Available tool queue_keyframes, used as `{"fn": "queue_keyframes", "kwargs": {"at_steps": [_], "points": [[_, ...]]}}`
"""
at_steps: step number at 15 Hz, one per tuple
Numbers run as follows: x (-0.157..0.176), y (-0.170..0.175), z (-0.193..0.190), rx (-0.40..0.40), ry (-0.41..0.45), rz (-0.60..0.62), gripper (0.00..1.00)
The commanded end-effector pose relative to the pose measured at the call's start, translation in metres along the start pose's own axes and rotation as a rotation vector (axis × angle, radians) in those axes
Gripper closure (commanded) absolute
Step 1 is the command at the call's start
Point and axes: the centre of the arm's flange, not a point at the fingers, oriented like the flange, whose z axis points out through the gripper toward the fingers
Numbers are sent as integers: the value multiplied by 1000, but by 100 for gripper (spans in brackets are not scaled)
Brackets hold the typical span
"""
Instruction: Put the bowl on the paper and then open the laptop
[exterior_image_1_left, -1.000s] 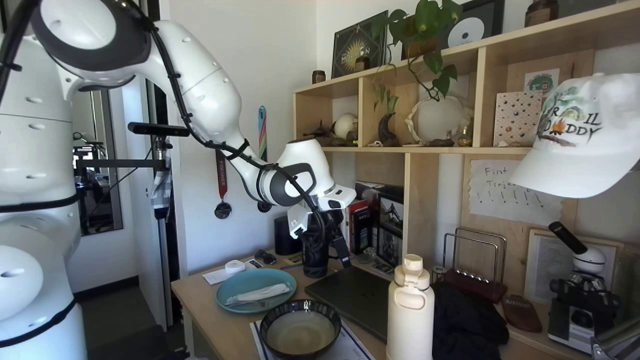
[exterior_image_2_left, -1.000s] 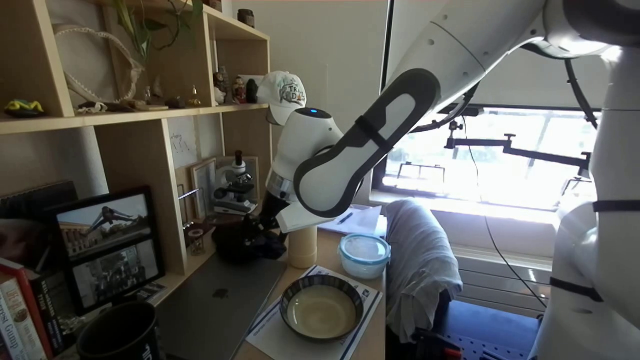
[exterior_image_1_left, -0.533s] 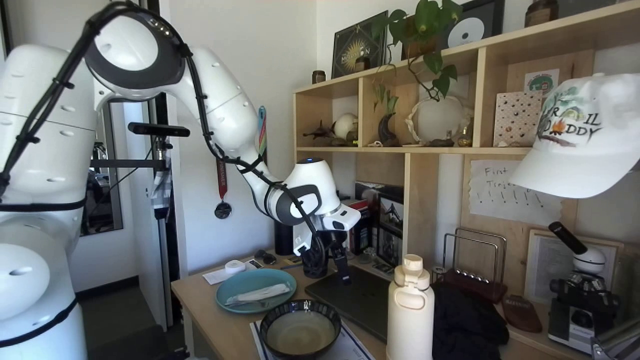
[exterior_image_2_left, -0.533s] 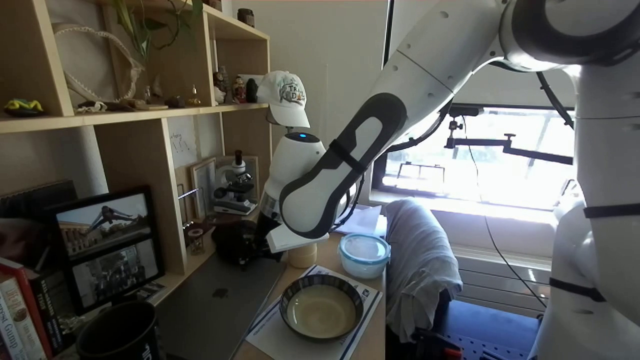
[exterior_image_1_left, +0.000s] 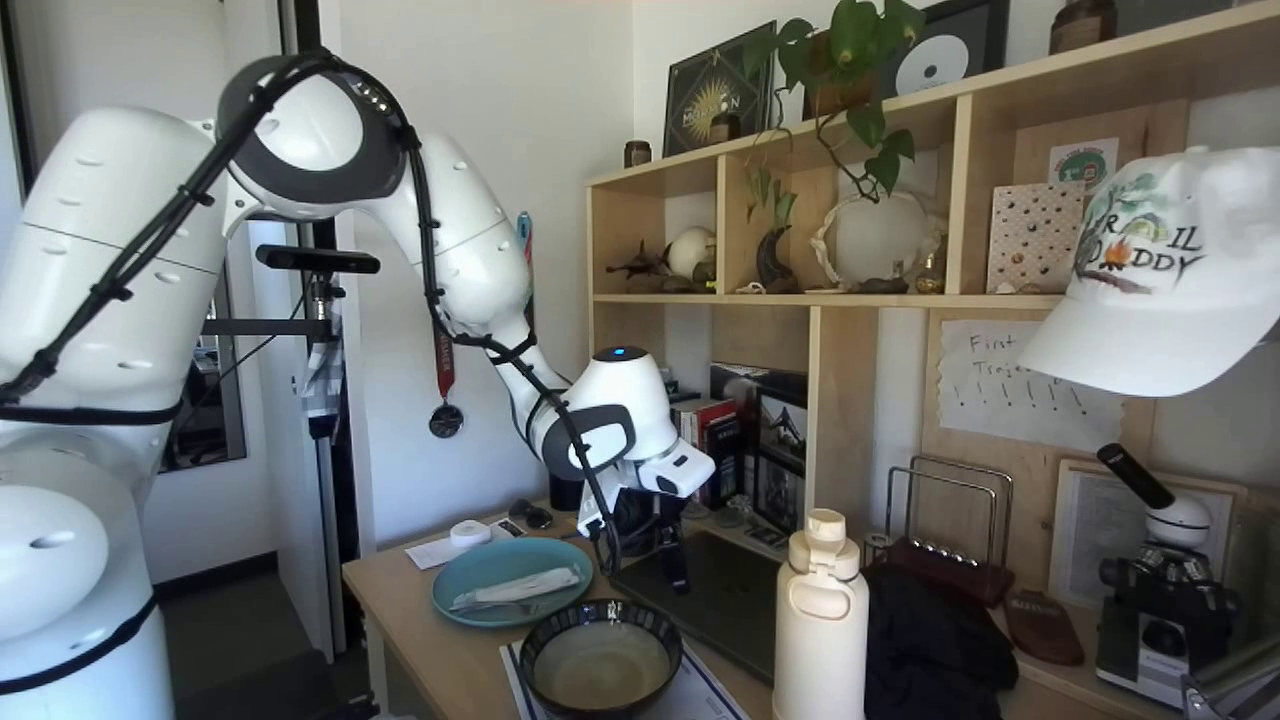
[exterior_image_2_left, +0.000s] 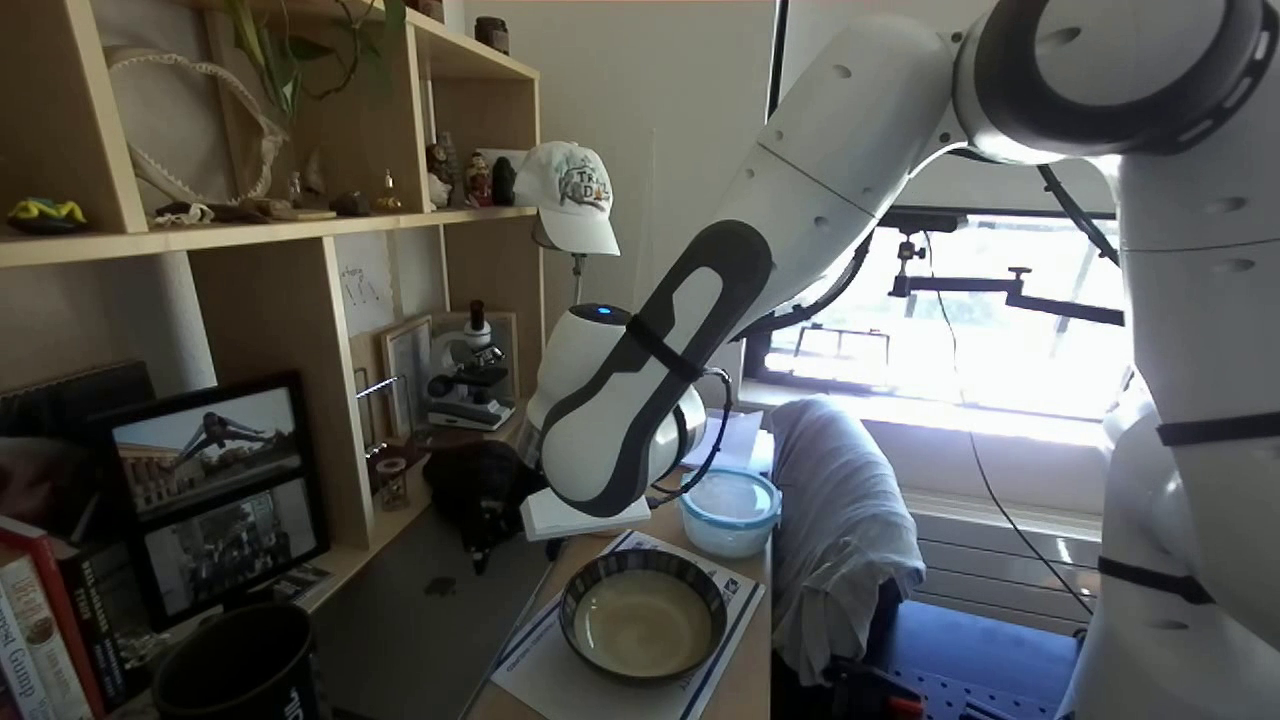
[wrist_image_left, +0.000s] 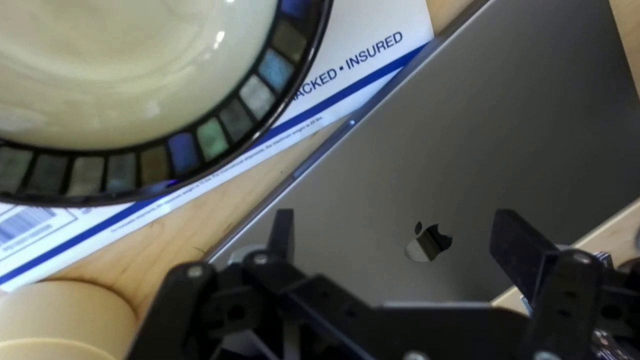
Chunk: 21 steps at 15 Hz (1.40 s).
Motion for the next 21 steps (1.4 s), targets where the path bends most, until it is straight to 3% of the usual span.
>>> {"fn": "queue_keyframes", "kwargs": {"at_steps": [1, 10, 21], "points": [[-7, 2, 10, 13, 9, 16, 0], [-21, 5, 34, 7, -37, 91, 0], [-30, 4, 46, 39, -16, 168, 0]]}}
